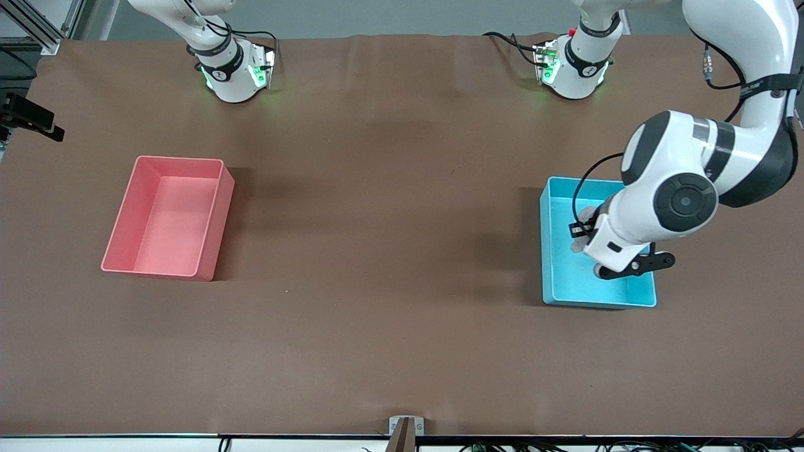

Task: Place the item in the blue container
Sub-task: 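Lower the held plush into the blue box with the left gripper, then open the left gripper to drop the plush beside the first plush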

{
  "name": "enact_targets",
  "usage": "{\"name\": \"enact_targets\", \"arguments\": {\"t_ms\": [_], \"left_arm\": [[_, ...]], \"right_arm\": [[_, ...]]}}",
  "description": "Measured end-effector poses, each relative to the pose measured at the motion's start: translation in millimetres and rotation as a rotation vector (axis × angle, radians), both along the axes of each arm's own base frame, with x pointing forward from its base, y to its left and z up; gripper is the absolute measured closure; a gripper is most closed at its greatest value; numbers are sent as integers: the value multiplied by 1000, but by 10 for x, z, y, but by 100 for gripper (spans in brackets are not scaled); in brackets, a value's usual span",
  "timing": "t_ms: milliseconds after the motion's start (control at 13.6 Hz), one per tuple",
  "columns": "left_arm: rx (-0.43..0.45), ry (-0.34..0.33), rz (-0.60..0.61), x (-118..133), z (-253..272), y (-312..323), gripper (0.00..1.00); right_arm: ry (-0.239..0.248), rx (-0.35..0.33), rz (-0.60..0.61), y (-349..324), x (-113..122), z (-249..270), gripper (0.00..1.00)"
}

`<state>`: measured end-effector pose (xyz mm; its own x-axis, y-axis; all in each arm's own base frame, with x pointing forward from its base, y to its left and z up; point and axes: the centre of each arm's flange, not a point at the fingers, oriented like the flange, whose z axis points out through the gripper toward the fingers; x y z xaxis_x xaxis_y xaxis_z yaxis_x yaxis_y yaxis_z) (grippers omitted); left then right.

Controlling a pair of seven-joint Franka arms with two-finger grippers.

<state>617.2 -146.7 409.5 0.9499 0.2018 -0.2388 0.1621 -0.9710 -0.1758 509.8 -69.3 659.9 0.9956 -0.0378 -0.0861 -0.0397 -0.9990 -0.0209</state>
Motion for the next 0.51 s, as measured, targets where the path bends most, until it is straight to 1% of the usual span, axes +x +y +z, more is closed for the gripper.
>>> {"name": "enact_targets", "arguments": {"t_ms": [220,367,513], "left_arm": [[15,60,22,-104,-334,208,78],[17,76,23,-159,-504,242,78],[9,74,36,-147,-668,329,78]], "right_arm": [[-18,-1,10,2,-51,82,0],[-23,-3,24,13,-49,91,0],[-27,-5,29,32,-42,93,0]]}}
